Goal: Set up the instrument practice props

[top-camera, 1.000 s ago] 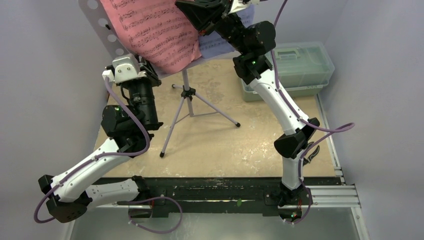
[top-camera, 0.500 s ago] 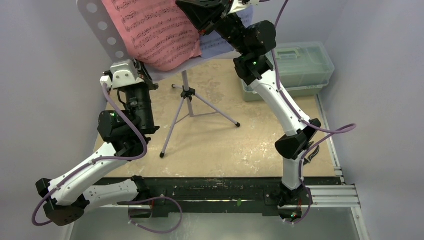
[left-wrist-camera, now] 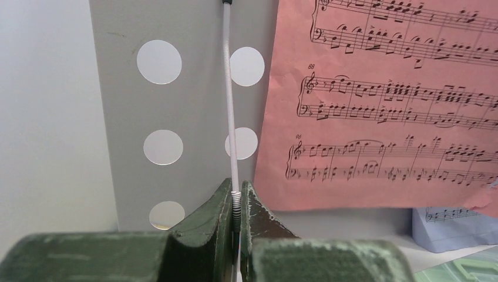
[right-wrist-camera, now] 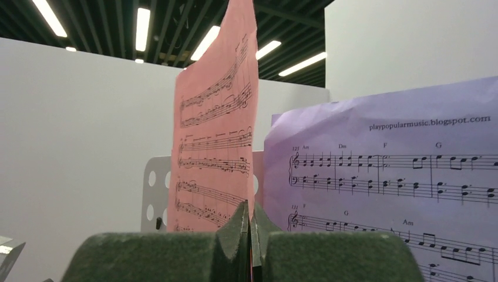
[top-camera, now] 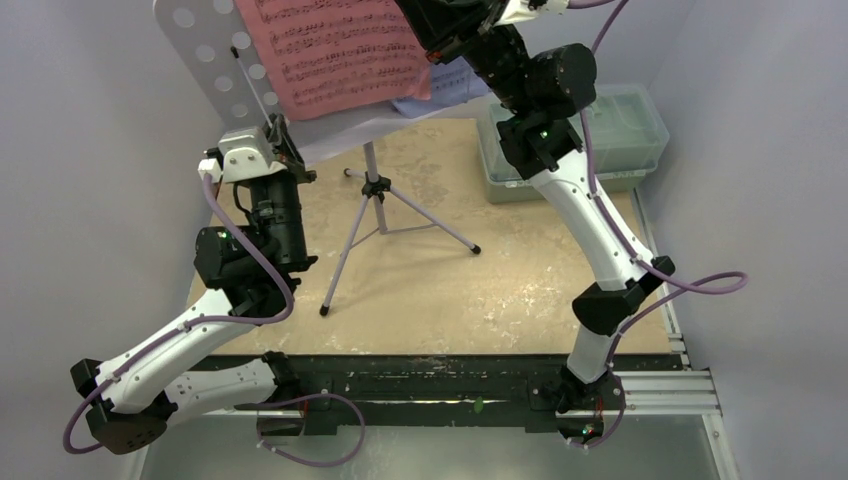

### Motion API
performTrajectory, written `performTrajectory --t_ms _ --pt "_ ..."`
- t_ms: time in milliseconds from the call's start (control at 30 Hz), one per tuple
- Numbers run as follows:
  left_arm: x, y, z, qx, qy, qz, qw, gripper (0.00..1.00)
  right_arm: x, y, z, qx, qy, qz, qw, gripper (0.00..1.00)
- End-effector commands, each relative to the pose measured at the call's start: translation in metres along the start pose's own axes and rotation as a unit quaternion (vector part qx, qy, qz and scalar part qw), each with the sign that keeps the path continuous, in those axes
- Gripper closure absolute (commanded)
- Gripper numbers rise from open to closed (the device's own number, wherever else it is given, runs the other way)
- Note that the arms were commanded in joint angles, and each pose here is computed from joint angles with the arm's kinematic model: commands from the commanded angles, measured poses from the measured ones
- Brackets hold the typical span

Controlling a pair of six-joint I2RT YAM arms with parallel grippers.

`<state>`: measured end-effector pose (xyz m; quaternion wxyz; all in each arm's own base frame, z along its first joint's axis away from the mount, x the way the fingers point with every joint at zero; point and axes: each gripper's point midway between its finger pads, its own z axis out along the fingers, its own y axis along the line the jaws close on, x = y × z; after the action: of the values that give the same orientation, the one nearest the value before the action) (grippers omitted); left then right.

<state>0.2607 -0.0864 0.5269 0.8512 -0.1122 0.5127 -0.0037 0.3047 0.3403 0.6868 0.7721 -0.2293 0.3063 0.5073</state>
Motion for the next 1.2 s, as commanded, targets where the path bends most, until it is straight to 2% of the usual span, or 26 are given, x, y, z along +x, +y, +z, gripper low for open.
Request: performTrajectory --t_ms 0,133,367,667,867,1167 --pt "-0.013 0.004 -0.001 0.002 -0.020 -0.024 1.000 1.00 -0.026 -0.001 -0.004 0.021 -0.017 -0.034 0.999 1.00" --pt "-0.014 0.004 -0.003 0.008 -0.028 -0.029 0.999 1.00 -0.026 -0.003 -0.005 0.026 -0.018 -0.033 0.999 1.00" --pt "-0.017 -0.005 -0.008 0.041 -0.079 -0.032 0.996 1.00 -0.004 -0.002 0.005 0.014 -0.017 0.022 1.000 1.00" --pt "-0.013 -0.006 -0.012 0.047 -0.095 -0.017 0.994 1.00 0.006 -0.002 0.014 0.070 -0.029 0.058 0.995 1.00" --pt "-0.012 -0.007 -0.012 0.049 -0.093 -0.017 0.994 1.00 0.002 -0.019 0.005 0.136 -0.035 0.053 0.989 1.00" --pt "-0.011 -0.006 -0.011 0.047 -0.087 -0.014 0.995 1.00 -0.022 -0.008 -0.002 0.145 -0.039 0.006 0.989 1.00"
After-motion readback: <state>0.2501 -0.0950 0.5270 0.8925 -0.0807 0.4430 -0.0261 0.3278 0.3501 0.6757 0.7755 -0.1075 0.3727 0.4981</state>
